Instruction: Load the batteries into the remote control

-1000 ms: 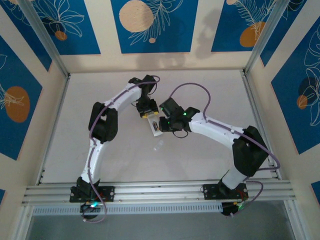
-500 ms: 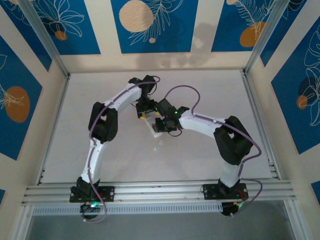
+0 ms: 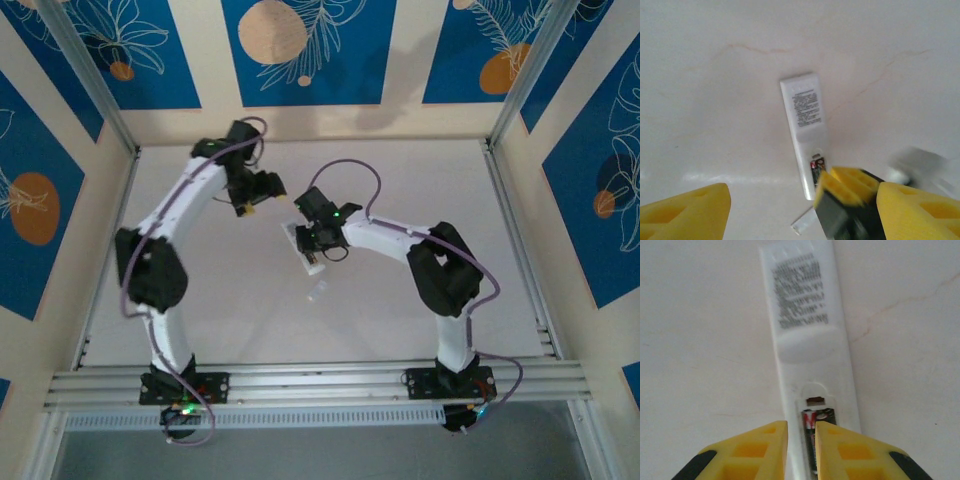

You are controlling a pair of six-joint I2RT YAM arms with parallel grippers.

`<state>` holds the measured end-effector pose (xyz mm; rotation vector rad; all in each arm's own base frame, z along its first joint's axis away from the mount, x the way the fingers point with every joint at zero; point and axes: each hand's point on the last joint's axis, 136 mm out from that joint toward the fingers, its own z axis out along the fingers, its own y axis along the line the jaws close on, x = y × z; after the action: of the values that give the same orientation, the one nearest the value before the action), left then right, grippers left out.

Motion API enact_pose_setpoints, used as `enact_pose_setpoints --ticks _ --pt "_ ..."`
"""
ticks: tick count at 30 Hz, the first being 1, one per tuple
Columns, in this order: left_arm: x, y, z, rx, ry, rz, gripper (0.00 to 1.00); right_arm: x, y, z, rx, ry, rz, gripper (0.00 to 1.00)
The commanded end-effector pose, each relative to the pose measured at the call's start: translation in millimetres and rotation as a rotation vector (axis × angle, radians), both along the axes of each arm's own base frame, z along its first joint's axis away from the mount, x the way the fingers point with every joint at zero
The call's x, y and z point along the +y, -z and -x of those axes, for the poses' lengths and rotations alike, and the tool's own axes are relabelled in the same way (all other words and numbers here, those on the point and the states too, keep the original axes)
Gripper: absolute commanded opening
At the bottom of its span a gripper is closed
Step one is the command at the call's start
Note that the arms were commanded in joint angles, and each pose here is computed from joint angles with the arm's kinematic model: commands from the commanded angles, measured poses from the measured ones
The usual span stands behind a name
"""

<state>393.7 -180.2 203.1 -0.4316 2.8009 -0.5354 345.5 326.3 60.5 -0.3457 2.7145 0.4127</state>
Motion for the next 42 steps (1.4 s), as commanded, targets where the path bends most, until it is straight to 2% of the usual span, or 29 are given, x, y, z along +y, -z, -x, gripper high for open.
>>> enact_pose_setpoints --ticks 1,5,9,17,24,29,36,42 --pt "18.7 -15.2 16.1 -0.045 -0.033 0.005 0.77 -5.1 13.5 8.3 0.040 -0.025 0.060 0.22" --pt "37.5 -17.1 28.7 -0.054 -0.084 0.049 0.77 -7.9 20.0 10.7 0.050 -0.026 0.076 0.22" --pt "47.8 -20.5 40.1 -0.058 -0.081 0.028 0.77 -8.1 24.0 12.9 0.051 -0.041 0.103 0.22" --pt "52.1 -23.0 44.2 -0.073 -0.081 0.025 0.77 -6.0 41.2 18.3 0.061 -0.101 0.233 0.21" --pt "52.3 -24.3 45.9 -0.075 -0.077 0.033 0.77 -5.7 50.7 23.7 0.116 -0.085 0.224 0.20" --pt "52.6 -26.3 46.6 -0.079 -0.078 0.038 0.78 3.2 21.3 12.4 0.056 -0.099 0.166 0.16" --pt "52.7 -24.3 46.6 -0.076 -0.077 0.042 0.78 3.4 -38.5 -1.7 -0.061 -0.074 0.064 0.16" --pt "50.6 -21.6 46.5 -0.069 -0.075 0.053 0.78 -8.7 -58.5 1.9 -0.078 -0.062 0.049 0.16"
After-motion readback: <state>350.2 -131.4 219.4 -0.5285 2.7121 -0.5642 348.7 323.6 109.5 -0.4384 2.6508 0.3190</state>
